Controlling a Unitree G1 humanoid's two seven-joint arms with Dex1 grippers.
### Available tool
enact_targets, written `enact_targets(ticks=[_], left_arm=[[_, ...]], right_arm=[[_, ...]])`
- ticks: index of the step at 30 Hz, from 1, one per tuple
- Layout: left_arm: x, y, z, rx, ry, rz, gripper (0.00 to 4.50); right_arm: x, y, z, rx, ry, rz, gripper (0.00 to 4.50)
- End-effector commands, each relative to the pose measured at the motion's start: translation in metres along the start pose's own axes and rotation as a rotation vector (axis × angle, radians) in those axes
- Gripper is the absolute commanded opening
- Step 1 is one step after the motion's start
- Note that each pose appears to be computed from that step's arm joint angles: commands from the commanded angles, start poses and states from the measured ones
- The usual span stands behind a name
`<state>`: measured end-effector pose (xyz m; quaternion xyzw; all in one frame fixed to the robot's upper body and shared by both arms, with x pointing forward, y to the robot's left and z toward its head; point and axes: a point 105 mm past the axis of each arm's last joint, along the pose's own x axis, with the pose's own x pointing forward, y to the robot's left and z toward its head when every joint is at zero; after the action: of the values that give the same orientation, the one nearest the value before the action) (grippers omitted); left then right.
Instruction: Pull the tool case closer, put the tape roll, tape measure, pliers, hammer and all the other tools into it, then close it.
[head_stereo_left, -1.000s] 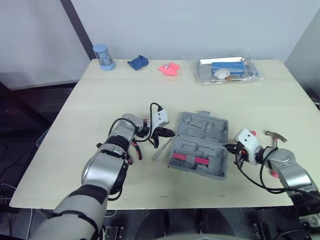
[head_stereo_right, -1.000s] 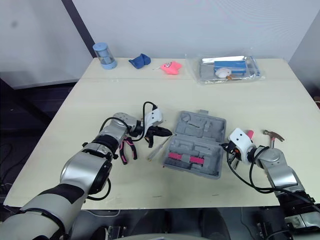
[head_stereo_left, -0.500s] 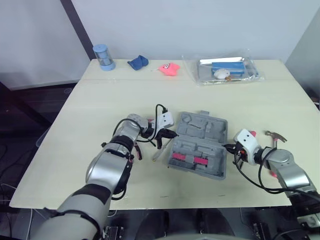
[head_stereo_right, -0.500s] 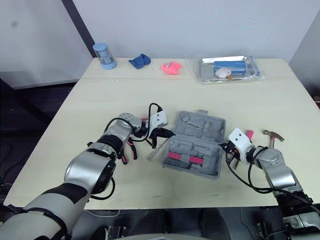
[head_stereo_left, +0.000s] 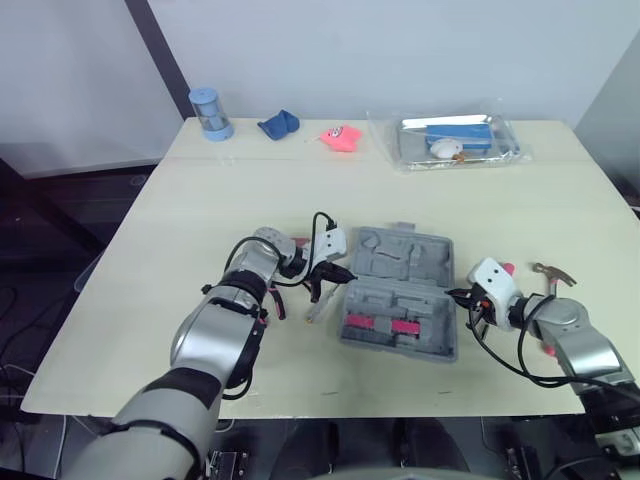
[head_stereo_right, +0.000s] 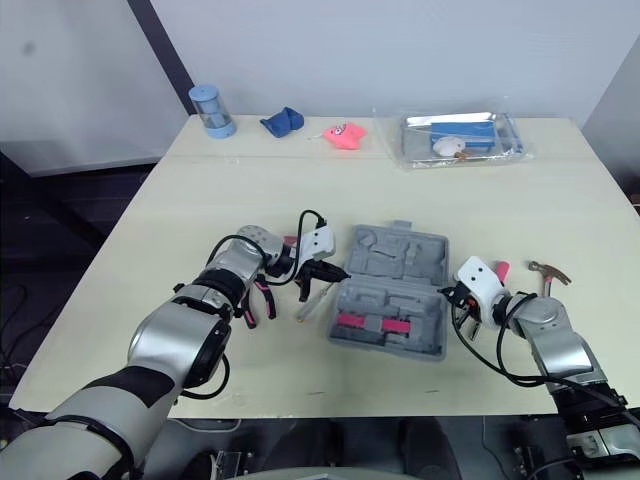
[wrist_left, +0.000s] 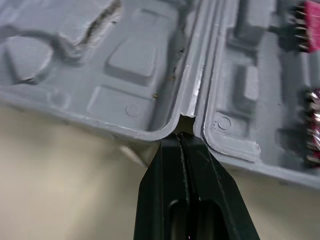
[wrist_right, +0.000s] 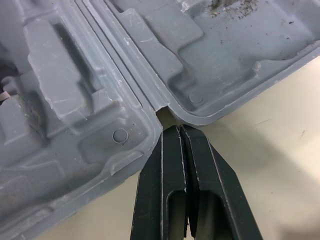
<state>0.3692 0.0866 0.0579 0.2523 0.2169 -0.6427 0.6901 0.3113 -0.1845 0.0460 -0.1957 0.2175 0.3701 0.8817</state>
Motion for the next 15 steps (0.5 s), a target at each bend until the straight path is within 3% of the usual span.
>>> enact_targets(ticks=[1,15], left_arm=[[0.012,-0.014,0.010,0.050,-0.010,-0.118,0.00],[0.001,-0.051,-0.007,0.026,0.031,-0.205,0.00]], right_arm=[[-0.001,0.014,0.018,-0.029,-0.063,0.072,0.06],[-0.014,0.048,0.011,0.012,-0.027,0.190,0.06]])
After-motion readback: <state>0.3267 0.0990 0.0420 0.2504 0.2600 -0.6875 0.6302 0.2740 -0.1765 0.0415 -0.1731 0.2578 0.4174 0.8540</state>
